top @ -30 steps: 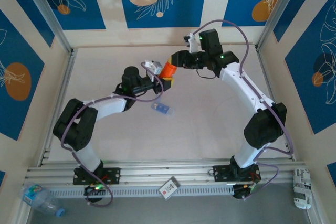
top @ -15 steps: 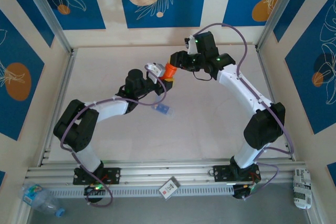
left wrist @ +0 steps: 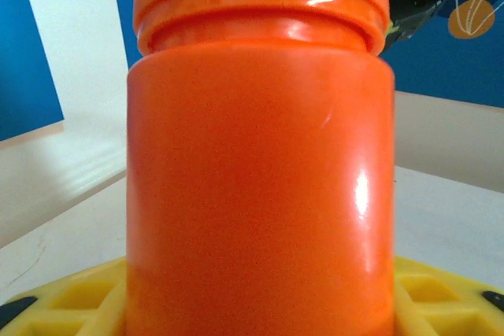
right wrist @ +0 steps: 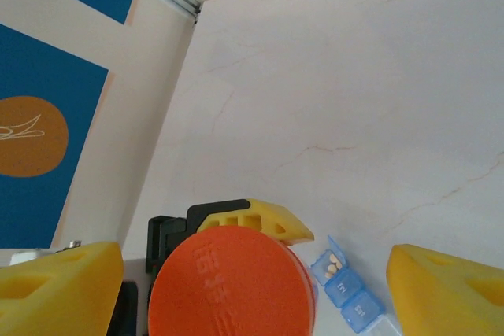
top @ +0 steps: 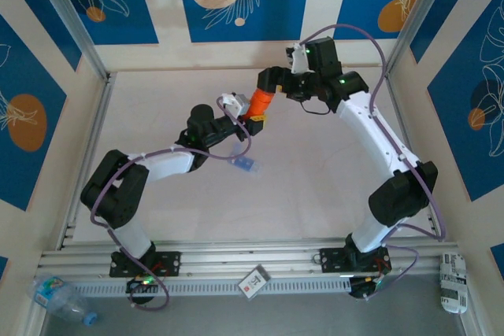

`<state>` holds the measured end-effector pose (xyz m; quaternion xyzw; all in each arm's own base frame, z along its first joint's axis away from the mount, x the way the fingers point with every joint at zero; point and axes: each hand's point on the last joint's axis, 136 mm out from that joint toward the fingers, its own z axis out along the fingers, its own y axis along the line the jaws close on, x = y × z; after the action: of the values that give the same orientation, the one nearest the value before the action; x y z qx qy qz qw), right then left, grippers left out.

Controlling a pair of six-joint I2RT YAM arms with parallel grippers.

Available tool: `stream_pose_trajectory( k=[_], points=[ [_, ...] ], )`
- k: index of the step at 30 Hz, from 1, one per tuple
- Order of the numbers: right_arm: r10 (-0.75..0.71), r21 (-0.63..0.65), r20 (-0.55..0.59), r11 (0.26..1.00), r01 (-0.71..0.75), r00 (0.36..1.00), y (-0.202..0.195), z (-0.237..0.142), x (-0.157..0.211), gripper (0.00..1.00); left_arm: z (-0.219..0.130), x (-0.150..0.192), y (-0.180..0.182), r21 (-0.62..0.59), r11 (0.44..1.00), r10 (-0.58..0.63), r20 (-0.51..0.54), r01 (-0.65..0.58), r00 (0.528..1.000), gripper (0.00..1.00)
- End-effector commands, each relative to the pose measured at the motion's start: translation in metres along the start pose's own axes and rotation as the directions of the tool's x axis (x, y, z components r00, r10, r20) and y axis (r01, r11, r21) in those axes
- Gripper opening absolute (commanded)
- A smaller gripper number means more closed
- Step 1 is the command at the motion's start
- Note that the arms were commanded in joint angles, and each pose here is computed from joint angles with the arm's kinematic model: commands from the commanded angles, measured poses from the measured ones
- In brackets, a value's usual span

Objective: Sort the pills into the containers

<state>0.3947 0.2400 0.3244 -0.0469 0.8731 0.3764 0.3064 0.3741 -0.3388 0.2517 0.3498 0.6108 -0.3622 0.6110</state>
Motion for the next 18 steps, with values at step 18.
stream_pose_trajectory(
  k=[18],
  points=[
    [-0.380,-0.213,-0.020,0.905,0.367,0.925,0.036,-0.023,0.009,0.87,-0.011,-0.037,-0.014,0.267,0.959,-0.117,0.051,0.099,0.992,0.00]
  ],
)
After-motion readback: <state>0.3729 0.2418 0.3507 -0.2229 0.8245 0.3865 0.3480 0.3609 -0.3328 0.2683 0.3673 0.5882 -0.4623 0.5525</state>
